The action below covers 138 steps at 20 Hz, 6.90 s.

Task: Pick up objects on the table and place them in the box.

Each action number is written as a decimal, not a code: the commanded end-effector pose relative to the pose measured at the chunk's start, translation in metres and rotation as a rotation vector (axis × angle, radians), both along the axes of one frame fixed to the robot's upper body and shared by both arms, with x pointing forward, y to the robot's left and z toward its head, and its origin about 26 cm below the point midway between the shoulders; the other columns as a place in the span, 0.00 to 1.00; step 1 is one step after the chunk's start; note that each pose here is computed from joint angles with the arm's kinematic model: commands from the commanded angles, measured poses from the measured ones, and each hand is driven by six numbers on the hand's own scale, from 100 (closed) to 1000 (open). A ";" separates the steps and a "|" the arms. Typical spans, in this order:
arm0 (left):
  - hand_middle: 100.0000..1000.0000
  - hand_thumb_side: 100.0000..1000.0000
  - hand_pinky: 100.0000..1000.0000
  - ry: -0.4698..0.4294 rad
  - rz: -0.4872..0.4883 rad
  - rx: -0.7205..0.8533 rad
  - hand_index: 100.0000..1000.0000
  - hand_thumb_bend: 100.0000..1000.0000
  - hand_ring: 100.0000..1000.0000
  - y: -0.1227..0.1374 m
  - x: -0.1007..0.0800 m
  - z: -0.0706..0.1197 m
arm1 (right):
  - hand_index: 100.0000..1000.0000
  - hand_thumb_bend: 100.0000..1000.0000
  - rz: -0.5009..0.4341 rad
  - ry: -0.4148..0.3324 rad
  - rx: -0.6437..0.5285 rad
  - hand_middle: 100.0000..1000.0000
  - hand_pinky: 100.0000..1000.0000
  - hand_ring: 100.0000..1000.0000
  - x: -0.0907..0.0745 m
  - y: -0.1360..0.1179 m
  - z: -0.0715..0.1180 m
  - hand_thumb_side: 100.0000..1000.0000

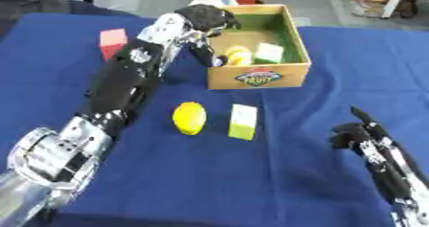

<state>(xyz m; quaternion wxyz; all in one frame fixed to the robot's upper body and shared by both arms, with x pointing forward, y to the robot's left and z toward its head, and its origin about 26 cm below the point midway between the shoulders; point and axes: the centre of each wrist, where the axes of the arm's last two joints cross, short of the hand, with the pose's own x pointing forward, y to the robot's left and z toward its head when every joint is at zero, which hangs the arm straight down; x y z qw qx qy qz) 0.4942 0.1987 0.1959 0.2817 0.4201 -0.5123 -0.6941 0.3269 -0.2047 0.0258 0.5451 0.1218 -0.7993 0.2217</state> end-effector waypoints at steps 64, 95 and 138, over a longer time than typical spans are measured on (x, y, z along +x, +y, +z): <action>0.47 0.15 0.63 -0.160 0.047 -0.152 0.73 0.02 0.44 0.027 -0.004 0.054 | 1.00 0.00 0.006 -0.022 0.000 0.63 0.61 0.62 0.004 0.000 0.007 0.68; 0.66 0.16 0.74 -0.086 0.293 -0.310 0.84 0.00 0.61 0.133 -0.019 0.093 | 1.00 0.00 -0.011 -0.021 -0.012 0.63 0.61 0.62 0.004 -0.005 0.006 0.68; 0.95 0.78 0.91 -0.254 0.293 -0.142 1.00 0.47 0.90 0.018 0.006 0.028 | 1.00 0.00 0.024 -0.019 0.002 0.63 0.61 0.62 0.004 0.005 0.007 0.70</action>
